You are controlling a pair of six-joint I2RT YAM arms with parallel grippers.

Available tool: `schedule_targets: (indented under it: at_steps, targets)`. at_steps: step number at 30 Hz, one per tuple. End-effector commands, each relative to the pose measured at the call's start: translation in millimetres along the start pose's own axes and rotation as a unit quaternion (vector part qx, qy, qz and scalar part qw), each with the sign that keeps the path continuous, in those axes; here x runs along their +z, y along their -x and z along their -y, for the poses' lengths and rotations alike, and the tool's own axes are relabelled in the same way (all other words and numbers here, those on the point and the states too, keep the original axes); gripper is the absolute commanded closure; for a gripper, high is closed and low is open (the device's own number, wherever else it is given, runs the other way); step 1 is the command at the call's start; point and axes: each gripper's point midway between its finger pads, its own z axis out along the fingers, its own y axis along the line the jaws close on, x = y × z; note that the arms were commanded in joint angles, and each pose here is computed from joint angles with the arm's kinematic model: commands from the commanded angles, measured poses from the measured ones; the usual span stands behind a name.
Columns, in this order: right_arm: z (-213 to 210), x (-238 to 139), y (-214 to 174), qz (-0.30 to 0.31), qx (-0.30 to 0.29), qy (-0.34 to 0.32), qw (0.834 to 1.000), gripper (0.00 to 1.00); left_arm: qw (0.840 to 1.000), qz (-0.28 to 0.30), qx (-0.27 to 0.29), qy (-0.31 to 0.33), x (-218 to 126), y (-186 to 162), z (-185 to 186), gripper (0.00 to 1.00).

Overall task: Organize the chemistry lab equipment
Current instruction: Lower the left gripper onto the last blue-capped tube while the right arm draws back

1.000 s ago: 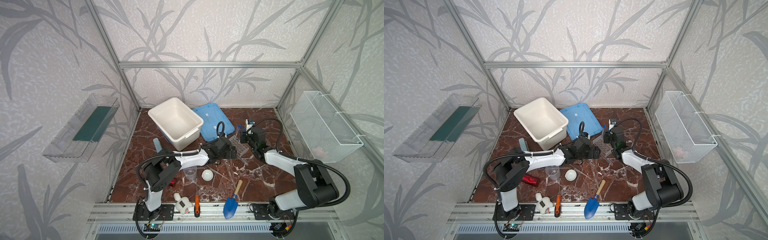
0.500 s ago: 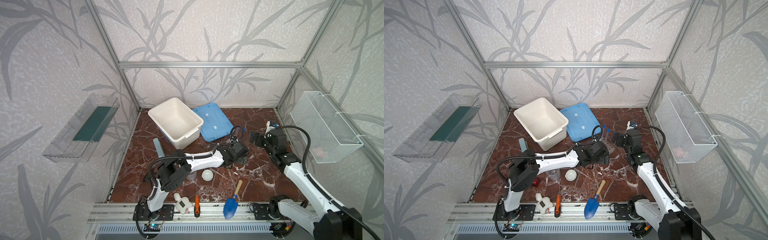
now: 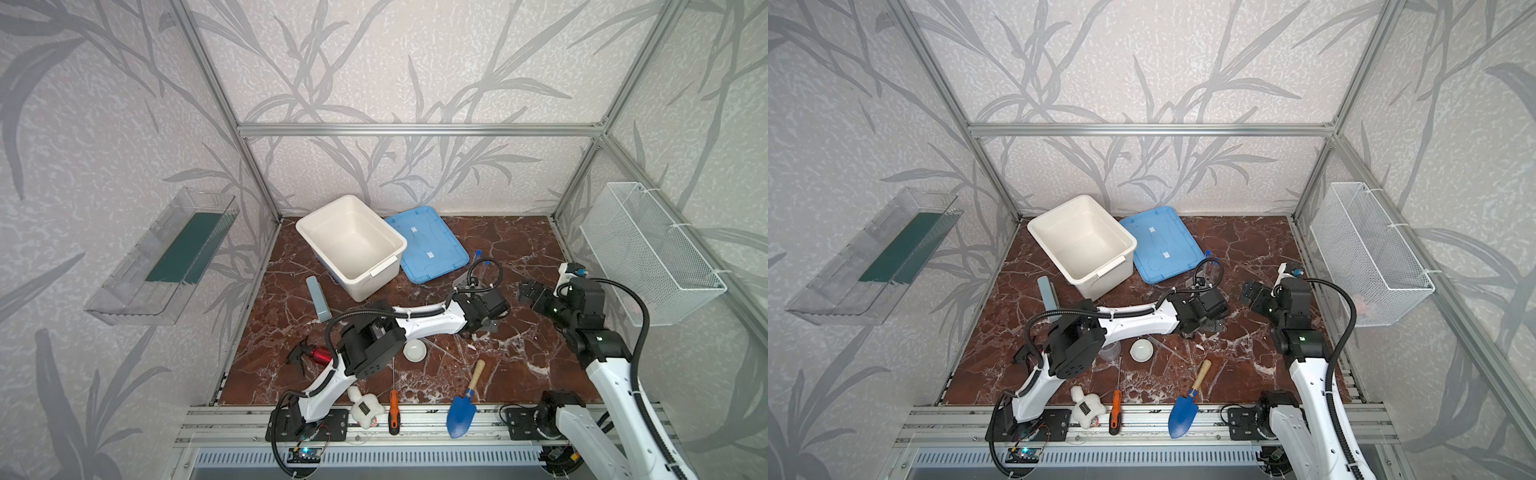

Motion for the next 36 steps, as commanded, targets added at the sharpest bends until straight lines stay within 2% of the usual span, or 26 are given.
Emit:
schedule_targets:
  at_steps: [1, 11, 19, 28, 32, 36]
  targets:
    - [-3.0, -6.3, -1.7, -0.008, 0.009, 0.008, 1.000, 0.01, 0.999, 0.009, 0.013, 0.037, 2.4, -2.1, -6.4, 0.01]
    - [2.3, -11.9, 2.9, 0.002, 0.009, 0.002, 1.000, 0.01, 0.999, 0.003, 0.033, 0.042, 18.5, -7.3, 6.2, 0.01]
    - [10.0, -12.3, 3.0, 0.003, 0.000, -0.009, 1.000, 0.01, 0.997, -0.014, 0.040, 0.072, 24.1, -15.1, -4.1, 0.01]
    - [10.6, -13.0, 5.0, 0.007, 0.001, -0.008, 1.000, 0.01, 0.995, -0.059, 0.032, 0.078, 9.9, -33.6, -17.3, 0.40]
    - [11.7, -14.2, 4.8, 0.007, -0.001, -0.010, 1.000, 0.01, 0.993, -0.051, 0.027, 0.099, -3.1, -31.4, -37.0, 0.51]
    - [10.7, -16.1, 5.9, 0.011, -0.002, -0.008, 1.000, 0.01, 0.993, -0.050, 0.015, 0.107, -13.1, -30.6, -55.7, 0.57]
